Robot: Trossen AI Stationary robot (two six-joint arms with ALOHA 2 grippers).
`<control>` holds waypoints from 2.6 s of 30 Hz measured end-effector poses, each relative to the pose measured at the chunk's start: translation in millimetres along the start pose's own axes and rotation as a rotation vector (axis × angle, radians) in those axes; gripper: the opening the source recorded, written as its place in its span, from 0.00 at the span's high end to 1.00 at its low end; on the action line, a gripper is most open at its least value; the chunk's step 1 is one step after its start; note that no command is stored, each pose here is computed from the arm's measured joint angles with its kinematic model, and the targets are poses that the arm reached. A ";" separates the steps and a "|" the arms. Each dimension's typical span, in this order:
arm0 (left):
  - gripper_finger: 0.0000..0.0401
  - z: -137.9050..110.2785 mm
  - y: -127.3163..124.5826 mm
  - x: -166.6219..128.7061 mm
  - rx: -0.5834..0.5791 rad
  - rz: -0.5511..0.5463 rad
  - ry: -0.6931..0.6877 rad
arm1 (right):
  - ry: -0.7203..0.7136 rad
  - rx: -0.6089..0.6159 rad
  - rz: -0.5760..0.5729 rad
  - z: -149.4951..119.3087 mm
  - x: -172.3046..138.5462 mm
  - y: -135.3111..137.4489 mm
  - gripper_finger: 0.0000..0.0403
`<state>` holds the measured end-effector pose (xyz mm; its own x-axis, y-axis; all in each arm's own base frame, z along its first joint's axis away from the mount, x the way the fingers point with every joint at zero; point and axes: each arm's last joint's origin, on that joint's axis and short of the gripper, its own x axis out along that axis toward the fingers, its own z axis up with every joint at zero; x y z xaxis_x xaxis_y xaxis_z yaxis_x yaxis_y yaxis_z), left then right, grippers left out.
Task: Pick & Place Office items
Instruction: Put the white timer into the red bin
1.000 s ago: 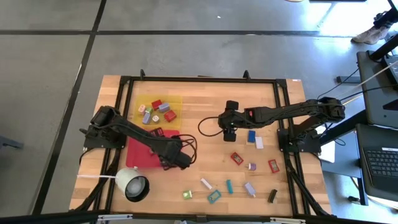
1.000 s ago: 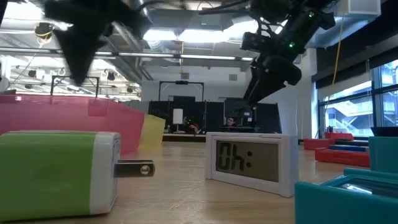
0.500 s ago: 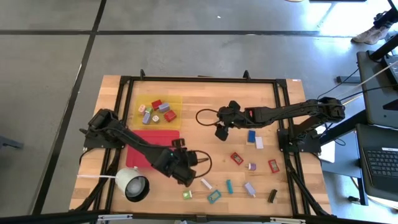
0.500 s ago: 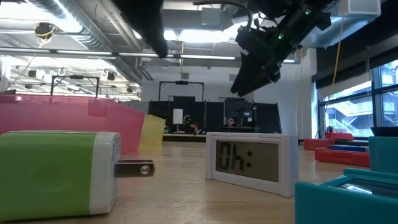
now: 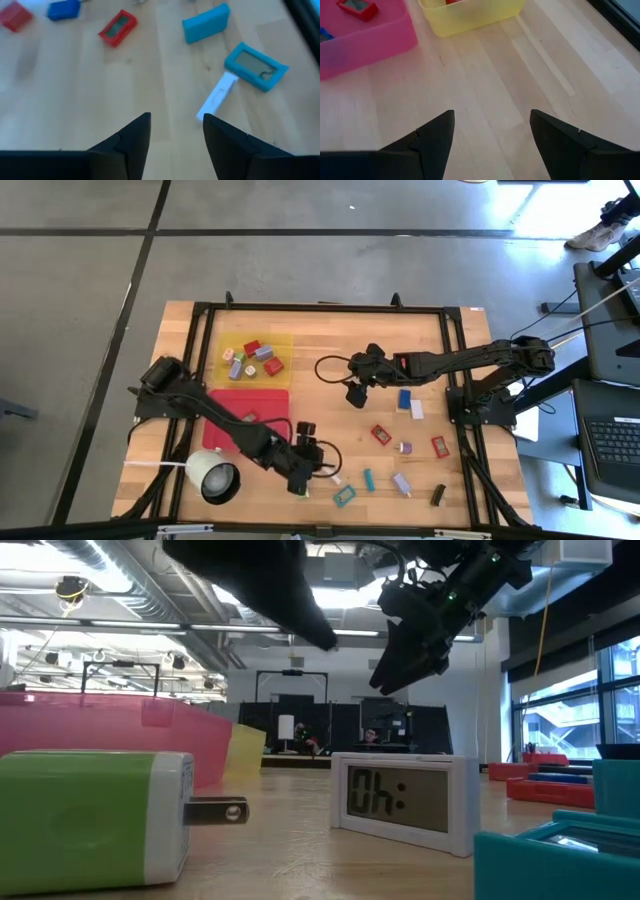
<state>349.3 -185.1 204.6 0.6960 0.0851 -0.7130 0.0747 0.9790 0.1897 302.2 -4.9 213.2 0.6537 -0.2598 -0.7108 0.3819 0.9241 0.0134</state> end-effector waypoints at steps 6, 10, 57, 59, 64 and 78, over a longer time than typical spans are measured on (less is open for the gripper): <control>0.44 -10.3 12.0 20.7 -0.090 -0.182 -0.073 | 0.000 0.002 -0.024 2.6 2.4 -9.4 0.35; 0.38 -18.7 19.3 29.4 -0.077 -0.232 -0.106 | 0.005 0.011 -0.035 3.2 3.4 -13.9 0.35; 0.84 -12.2 47.7 9.5 -0.103 -0.076 -0.165 | 0.017 0.011 -0.055 3.3 4.5 -19.6 0.35; 0.83 -7.3 55.2 -7.5 -0.146 -0.011 -0.181 | 0.017 0.015 -0.055 3.3 4.5 -19.6 0.35; 0.83 2.5 65.7 -48.0 -0.256 0.082 -0.255 | 0.013 -0.005 -0.054 3.6 4.6 -19.5 0.35; 0.83 -33.4 90.0 -100.8 -0.469 0.307 -0.015 | 0.000 -0.002 -0.049 4.9 4.7 -19.0 0.35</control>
<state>262.0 -99.4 271.0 0.6461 0.3798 -0.6621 -0.4562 0.8876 0.0639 301.3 -25.0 213.1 0.6341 -0.3051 -0.7105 0.4125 0.9107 -0.0229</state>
